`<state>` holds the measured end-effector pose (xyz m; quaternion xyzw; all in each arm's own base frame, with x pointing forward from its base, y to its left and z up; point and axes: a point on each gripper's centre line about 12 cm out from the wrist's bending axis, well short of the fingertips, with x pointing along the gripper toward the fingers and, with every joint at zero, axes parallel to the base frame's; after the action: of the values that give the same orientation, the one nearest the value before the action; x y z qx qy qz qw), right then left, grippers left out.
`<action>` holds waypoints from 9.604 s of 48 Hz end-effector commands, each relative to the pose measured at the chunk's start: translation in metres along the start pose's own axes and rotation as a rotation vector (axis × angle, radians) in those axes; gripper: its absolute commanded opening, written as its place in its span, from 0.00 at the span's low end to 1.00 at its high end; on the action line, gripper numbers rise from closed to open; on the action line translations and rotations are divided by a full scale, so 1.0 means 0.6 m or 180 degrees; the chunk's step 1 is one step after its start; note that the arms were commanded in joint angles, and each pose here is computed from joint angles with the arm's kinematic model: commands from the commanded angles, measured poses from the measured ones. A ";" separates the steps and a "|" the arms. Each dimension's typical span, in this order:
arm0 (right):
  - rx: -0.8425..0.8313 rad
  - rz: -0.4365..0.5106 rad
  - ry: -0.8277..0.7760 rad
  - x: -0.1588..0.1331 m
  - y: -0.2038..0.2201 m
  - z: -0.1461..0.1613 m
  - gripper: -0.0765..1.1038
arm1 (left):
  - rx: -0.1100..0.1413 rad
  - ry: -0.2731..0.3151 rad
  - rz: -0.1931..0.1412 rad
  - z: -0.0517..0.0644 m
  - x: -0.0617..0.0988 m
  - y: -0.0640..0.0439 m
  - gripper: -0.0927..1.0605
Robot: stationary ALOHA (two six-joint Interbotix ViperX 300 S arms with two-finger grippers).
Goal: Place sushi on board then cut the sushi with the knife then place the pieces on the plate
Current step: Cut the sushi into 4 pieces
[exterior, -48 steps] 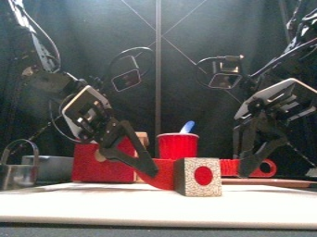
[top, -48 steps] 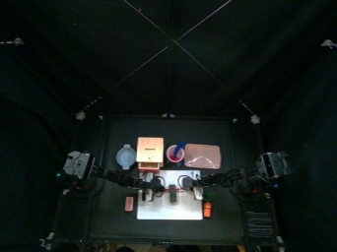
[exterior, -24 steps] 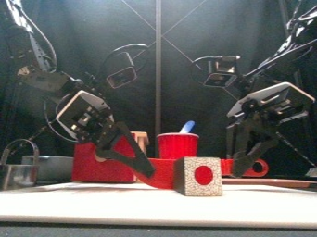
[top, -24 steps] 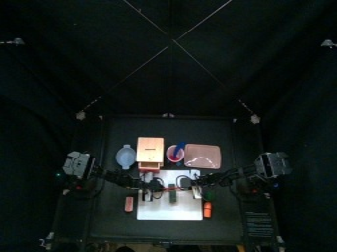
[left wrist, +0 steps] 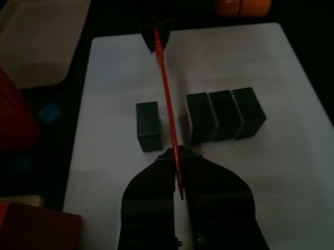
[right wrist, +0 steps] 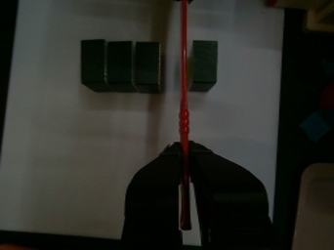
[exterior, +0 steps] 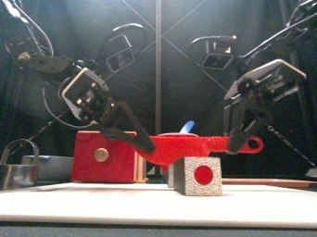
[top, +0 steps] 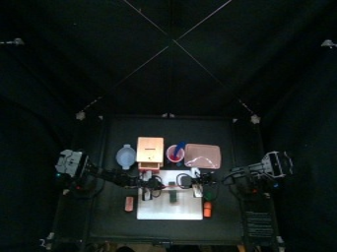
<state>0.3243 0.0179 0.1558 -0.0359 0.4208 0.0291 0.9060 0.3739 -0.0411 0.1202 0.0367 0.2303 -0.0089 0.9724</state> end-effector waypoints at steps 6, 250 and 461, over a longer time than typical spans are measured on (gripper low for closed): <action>-0.0100 0.0105 -0.0480 -0.055 0.026 0.063 0.33 | -0.0005 -0.0396 -0.0055 0.067 -0.022 -0.011 0.38; 0.0116 0.0571 -0.0028 -0.027 0.120 0.035 0.33 | 0.0056 -0.0128 -0.0115 0.033 0.016 -0.080 0.38; 0.0071 0.0496 -0.0050 -0.028 0.106 0.046 0.33 | -0.0215 -0.0455 0.0015 0.098 -0.028 -0.047 0.92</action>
<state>0.3249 0.0847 0.1632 0.0041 0.4433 0.0945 0.8914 0.3791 -0.0772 0.1470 0.0120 0.2146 -0.0112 0.9766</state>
